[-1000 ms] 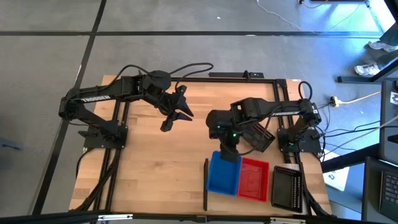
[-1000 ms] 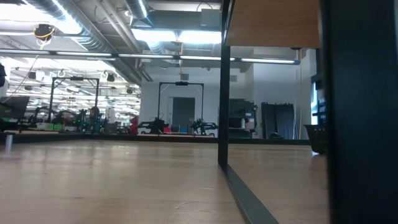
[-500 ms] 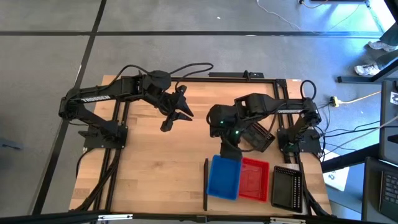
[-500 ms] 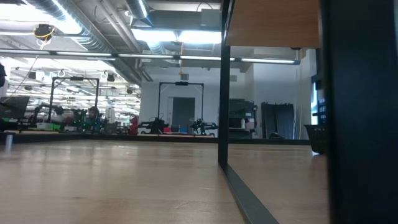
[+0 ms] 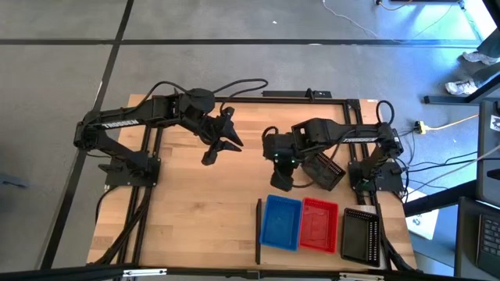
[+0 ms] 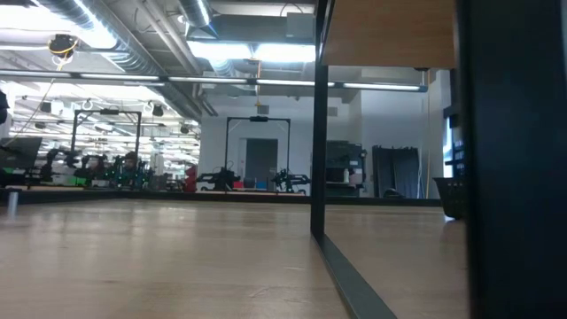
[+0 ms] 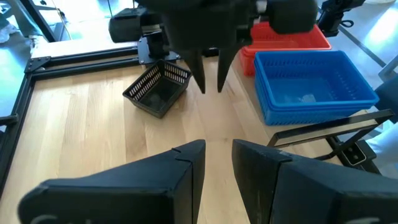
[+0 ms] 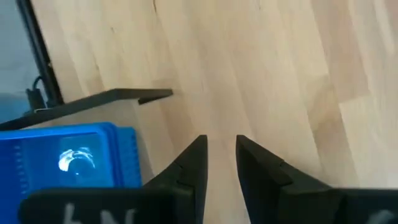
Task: Stack baskets on shelf by color
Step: Stack the blue bin on top of the blue bins on the shelf
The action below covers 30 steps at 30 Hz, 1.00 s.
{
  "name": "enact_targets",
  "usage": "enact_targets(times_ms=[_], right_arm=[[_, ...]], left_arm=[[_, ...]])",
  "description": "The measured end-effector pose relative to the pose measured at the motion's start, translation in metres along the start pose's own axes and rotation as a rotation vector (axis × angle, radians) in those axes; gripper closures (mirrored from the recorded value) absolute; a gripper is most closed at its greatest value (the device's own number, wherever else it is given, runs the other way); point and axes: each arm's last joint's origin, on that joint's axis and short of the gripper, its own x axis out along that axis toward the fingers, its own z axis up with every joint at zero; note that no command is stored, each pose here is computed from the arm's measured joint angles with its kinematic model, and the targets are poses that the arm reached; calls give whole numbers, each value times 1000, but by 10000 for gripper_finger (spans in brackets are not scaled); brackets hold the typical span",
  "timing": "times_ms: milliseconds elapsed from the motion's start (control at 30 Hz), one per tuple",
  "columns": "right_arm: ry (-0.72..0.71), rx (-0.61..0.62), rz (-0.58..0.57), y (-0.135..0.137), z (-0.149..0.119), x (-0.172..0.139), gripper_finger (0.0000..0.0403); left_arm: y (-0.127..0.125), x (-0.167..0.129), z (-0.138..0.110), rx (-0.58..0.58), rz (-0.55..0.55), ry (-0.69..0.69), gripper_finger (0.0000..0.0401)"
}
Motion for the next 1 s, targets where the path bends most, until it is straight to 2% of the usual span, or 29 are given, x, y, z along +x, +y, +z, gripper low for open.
enact_targets(times_ms=[133,300,800,1000], right_arm=[[70,35,-7,-2,-5,16,322],[186,57,113,0,-12,30,322],[218,28,227,5,-12,30,322],[189,-1,255,7,-9,30,322]], left_arm=[[0,0,0,0,0,0,329],[0,0,0,0,0,0,329],[0,0,0,1,1,0,329],[0,0,0,7,1,1,329]])
